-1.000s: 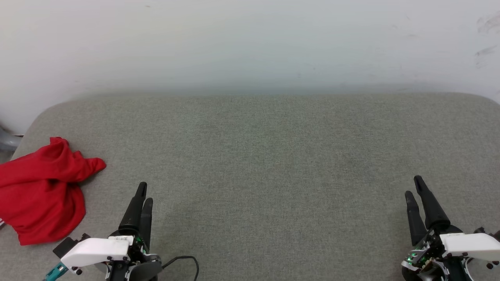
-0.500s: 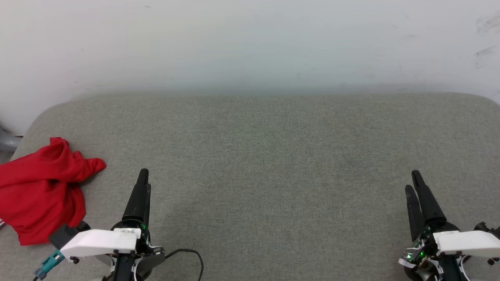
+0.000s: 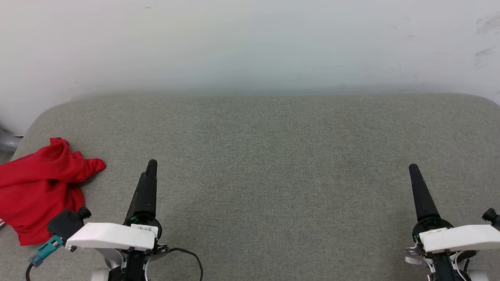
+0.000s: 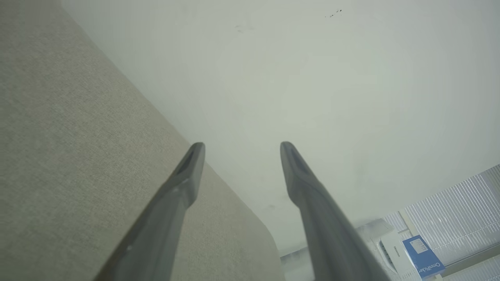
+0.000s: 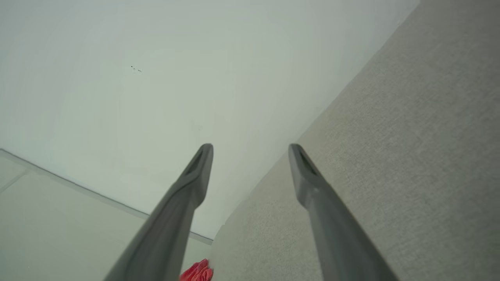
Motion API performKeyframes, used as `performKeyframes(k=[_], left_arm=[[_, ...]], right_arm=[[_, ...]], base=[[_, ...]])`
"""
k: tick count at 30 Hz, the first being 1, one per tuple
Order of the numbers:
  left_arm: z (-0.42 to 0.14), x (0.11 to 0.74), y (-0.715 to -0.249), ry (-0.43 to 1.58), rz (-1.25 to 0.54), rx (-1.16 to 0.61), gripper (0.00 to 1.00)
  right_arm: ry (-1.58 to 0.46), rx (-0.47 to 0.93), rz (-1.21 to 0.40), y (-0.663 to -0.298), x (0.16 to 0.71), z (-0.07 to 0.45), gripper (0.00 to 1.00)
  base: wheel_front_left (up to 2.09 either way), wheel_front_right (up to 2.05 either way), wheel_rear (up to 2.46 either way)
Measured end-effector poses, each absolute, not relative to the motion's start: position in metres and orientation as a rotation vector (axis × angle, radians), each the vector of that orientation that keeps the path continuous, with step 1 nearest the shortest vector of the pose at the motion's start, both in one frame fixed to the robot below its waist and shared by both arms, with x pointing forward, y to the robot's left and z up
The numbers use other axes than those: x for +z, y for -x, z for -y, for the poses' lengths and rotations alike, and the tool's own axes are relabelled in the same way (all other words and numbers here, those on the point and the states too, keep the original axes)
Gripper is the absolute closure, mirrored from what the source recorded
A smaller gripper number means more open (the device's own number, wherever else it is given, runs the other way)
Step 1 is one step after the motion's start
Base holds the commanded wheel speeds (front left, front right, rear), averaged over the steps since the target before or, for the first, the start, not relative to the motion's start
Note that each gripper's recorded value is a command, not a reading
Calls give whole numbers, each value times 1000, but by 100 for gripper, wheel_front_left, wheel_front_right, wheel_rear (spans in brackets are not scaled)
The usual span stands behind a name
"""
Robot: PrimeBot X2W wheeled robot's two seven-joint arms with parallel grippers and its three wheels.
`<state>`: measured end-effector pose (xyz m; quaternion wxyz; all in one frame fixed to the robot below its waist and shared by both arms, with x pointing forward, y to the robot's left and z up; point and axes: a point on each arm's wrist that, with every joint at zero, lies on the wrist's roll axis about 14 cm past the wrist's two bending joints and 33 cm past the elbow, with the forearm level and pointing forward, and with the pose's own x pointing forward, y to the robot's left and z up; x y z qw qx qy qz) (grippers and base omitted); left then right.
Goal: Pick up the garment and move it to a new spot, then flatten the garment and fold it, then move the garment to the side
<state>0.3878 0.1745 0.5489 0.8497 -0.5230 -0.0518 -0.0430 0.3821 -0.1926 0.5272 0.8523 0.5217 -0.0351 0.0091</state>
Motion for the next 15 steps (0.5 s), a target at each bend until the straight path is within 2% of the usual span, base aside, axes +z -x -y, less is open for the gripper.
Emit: performKeyframes(k=[15], left_arm=[[-165, 551, -384, 736, 126, -109, 0]], right_arm=[[-709, 44, 119, -380, 541, 189, 0]], base=[[0, 0, 0]])
